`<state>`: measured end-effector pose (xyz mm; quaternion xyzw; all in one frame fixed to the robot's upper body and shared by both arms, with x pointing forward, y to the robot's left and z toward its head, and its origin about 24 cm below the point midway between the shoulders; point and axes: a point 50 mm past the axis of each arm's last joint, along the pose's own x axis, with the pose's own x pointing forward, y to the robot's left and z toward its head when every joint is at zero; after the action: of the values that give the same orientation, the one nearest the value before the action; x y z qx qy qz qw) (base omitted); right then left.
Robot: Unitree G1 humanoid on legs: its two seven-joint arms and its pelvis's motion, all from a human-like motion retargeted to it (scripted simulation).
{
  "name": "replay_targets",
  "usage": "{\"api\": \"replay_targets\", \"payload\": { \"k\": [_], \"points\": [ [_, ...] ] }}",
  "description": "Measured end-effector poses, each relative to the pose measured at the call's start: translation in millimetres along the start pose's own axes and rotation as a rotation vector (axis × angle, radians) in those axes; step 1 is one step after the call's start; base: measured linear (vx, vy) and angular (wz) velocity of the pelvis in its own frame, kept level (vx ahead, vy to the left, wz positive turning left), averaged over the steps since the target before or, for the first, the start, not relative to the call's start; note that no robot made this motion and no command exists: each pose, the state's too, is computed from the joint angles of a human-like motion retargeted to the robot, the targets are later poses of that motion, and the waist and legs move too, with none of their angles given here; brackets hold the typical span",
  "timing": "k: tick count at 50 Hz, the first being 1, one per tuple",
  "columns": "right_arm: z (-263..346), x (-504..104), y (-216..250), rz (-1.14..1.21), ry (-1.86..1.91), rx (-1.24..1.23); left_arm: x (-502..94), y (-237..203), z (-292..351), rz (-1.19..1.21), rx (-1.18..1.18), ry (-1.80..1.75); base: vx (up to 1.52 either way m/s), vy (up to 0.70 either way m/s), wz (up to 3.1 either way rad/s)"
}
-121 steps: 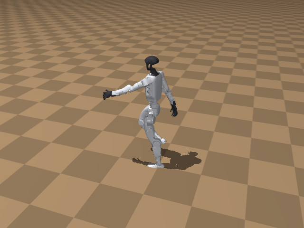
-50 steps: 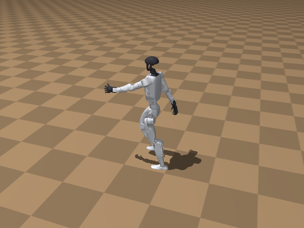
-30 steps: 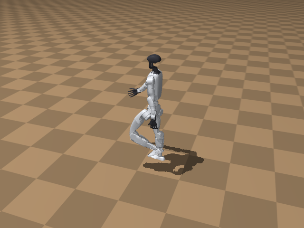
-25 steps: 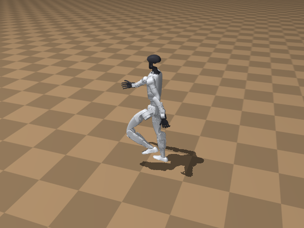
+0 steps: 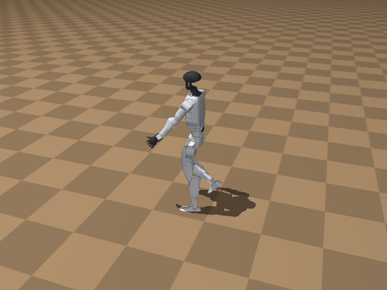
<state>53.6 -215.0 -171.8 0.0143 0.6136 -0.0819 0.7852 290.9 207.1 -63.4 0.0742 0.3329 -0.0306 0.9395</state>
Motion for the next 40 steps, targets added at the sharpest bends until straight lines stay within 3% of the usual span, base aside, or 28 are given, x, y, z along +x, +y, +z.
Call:
{"api": "replay_targets", "payload": {
  "k": [4, 8, 15, 21, 26, 33, 40],
  "points": [
    [-72, -15, -11, 0.027, 0.194, 0.036, 1, 20, 112, 0.062, 0.091, -0.235, 0.39, 0.07, 0.73],
    [-110, -30, -20, 0.030, 0.280, 0.080, -15, 36, 183, 0.124, 0.121, -0.399, 0.41, 0.01, 0.45],
    [-118, -35, -28, 0.029, 0.303, 0.094, -22, 38, 203, 0.101, 0.076, -0.483, 0.44, -0.04, 0.14],
    [-50, -12, -30, -0.040, 0.174, 0.101, 2, 14, 116, 0.046, -0.023, -0.302, 0.54, -0.12, 0.07],
    [61, 2, -10, -0.036, -0.090, 0.111, -8, -11, -39, -0.104, 0.070, 0.114, 0.50, -0.20, -1.29],
    [240, -43, 8, -0.045, -0.652, 0.242, -127, -46, -239, -0.287, -0.099, 0.641, 0.41, -0.06, -0.61],
    [337, -113, 8, -0.047, -1.004, 0.326, -254, -71, -320, -0.284, -0.323, 0.940, 0.44, 0.04, -0.45]
  ]
}}
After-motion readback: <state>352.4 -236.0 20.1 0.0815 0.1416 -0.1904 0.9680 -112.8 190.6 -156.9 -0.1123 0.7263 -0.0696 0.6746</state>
